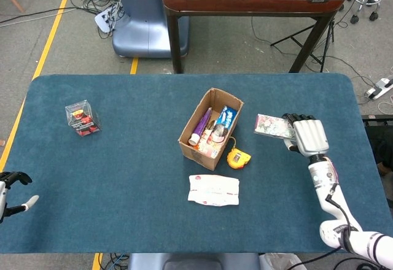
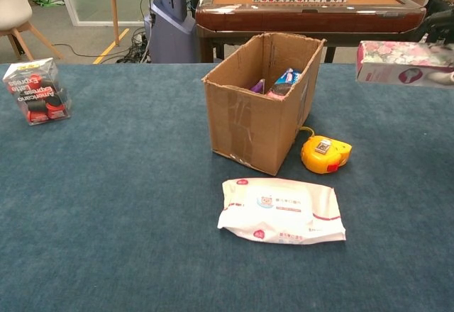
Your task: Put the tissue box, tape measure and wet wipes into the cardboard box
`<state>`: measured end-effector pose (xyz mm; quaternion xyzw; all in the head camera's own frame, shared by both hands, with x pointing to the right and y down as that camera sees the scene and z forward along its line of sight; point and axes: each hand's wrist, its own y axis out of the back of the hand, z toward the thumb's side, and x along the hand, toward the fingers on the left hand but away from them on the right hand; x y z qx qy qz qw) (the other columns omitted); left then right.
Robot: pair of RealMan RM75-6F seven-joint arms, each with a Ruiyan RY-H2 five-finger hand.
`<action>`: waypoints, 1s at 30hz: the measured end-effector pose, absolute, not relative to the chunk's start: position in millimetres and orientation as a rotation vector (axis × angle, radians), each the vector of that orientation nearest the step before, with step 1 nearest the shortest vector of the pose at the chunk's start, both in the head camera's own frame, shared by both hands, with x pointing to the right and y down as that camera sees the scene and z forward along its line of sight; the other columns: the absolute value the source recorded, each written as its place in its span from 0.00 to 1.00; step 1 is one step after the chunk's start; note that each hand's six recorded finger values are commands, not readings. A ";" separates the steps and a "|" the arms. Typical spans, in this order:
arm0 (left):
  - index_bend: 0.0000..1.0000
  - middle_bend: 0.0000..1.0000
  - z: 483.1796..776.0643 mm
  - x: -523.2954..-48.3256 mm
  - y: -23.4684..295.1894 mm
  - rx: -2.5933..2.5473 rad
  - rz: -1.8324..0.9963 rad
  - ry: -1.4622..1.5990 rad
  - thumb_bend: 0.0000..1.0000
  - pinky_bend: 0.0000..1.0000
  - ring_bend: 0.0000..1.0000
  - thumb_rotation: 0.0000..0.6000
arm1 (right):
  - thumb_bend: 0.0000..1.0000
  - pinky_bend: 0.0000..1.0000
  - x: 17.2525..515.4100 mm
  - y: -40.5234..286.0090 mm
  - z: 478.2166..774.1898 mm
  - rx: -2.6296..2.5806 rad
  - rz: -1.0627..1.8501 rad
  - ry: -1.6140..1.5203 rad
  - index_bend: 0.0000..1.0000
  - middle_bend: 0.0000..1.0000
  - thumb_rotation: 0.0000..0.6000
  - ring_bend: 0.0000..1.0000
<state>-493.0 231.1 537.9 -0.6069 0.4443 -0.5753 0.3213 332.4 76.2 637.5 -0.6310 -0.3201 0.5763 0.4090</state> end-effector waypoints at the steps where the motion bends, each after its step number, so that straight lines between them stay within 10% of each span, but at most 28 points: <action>1: 0.49 0.52 538.2 -492.6 231.0 -1.594 -1.511 1.166 0.13 0.49 0.39 1.00 | 0.41 0.39 332.6 76.5 628.1 -1.561 1.439 -0.772 0.32 0.44 1.00 0.37; 16: 0.49 0.52 535.8 -493.8 230.2 -1.574 -1.508 1.173 0.13 0.49 0.39 1.00 | 0.41 0.39 285.0 56.4 568.1 -1.261 1.206 -0.526 0.32 0.44 1.00 0.37; 30: 0.49 0.52 533.5 -498.3 229.0 -1.553 -1.514 1.187 0.13 0.49 0.39 1.00 | 0.41 0.39 223.8 32.2 575.4 -1.267 1.069 -0.450 0.32 0.44 1.00 0.37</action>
